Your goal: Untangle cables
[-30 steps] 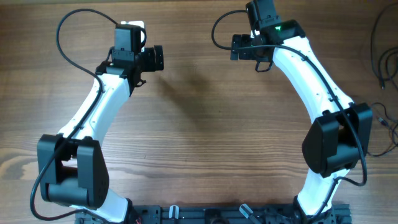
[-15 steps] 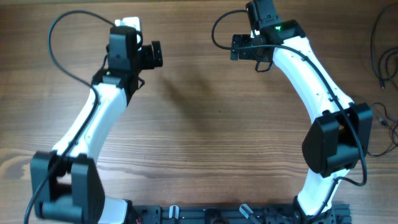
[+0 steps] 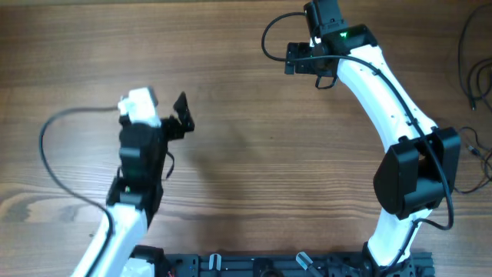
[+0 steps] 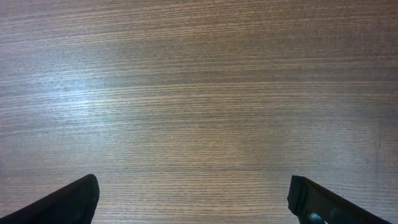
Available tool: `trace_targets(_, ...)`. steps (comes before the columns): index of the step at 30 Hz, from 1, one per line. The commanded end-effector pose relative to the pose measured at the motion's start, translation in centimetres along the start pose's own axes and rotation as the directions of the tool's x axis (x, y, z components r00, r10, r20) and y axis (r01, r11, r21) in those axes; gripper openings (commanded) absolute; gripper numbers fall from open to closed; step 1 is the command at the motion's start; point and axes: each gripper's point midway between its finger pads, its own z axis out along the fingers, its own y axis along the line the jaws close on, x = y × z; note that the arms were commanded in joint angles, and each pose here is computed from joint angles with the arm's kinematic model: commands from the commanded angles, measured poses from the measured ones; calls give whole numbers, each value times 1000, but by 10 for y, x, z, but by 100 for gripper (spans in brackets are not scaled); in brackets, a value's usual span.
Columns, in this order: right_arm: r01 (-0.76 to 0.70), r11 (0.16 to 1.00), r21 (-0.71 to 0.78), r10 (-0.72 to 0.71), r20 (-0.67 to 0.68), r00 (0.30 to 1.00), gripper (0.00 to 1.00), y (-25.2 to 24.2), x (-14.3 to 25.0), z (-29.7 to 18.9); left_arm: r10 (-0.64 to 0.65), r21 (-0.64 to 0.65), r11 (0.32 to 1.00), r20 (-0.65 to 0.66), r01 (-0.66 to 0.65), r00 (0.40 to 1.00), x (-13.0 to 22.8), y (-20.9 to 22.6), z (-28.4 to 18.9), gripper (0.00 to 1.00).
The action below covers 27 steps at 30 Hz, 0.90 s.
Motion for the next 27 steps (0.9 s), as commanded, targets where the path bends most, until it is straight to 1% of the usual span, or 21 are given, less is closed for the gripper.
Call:
trace_targets(1, -4, 1000, -10, 4, -11, 1000, 100, 3, 3, 4, -45, 17, 999, 72, 43, 996, 15, 9, -26, 100)
trace_targets(8, -4, 1000, -10, 4, -11, 1000, 100, 3, 3, 4, -62, 24, 998, 171, 59, 983, 20, 22, -61, 100)
trace_targets(20, -4, 1000, -10, 4, -11, 1000, 100, 3, 3, 4, -76, -12, 997, 169, 79, 983, 27, 36, -74, 100)
trace_targets(27, -4, 1000, -10, 4, -11, 1000, 100, 3, 3, 4, -82, 6, 997, 211, 83, 974, 18, 34, -84, 100)
